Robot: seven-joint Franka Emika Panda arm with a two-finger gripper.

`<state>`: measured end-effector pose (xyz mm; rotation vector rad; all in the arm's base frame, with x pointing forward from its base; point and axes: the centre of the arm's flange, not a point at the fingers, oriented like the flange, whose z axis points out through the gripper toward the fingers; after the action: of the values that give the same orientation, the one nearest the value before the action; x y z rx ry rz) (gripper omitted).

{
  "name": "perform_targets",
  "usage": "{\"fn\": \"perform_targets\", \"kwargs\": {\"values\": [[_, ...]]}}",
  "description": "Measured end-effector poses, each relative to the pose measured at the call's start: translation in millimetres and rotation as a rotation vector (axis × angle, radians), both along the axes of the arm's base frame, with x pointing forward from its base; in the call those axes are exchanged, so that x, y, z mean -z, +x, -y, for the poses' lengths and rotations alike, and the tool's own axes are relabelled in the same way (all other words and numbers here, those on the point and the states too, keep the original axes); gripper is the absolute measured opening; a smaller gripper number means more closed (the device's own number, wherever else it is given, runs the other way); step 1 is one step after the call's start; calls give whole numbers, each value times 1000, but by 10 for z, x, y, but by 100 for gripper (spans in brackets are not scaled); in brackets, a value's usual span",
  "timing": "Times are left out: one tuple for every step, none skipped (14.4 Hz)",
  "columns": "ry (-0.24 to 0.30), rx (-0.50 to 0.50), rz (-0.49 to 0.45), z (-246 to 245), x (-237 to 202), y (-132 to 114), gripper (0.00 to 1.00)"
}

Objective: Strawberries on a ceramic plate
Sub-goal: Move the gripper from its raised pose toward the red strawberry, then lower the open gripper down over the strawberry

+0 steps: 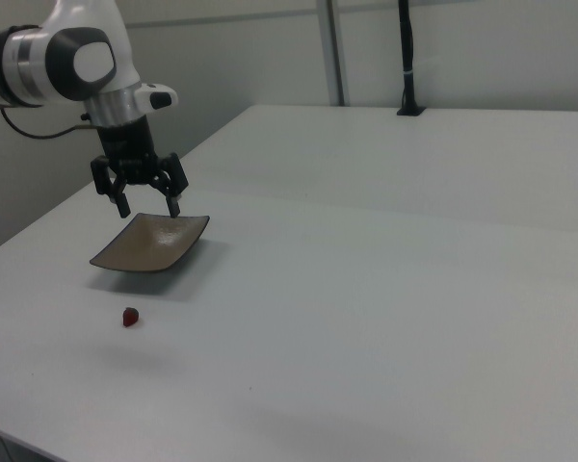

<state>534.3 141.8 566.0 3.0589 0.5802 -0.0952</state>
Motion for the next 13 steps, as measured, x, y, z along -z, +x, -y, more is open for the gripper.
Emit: {"fn": "perform_targets", "kwargs": {"values": [[3,-98,-13,-26,51,4,100],[6,-179,-25,-62,99,3,100],[7,-221,-34,-85,135,-3,100],[8,-266,-47,-107,192,-11,100],[9,-296,-60,-124,249,-18,100],[9,-317,-73,-142,311,-27,100],[8,-330,-87,-164,376,-41,100],[6,-339,-101,-187,440,-60,100],[5,-350,-115,-222,505,-87,100],[2,-363,-129,-275,573,-122,100],[1,-374,-137,-327,637,-151,100],[1,-384,-136,-379,707,-172,100],[1,-394,-133,-427,784,-191,100]]}}
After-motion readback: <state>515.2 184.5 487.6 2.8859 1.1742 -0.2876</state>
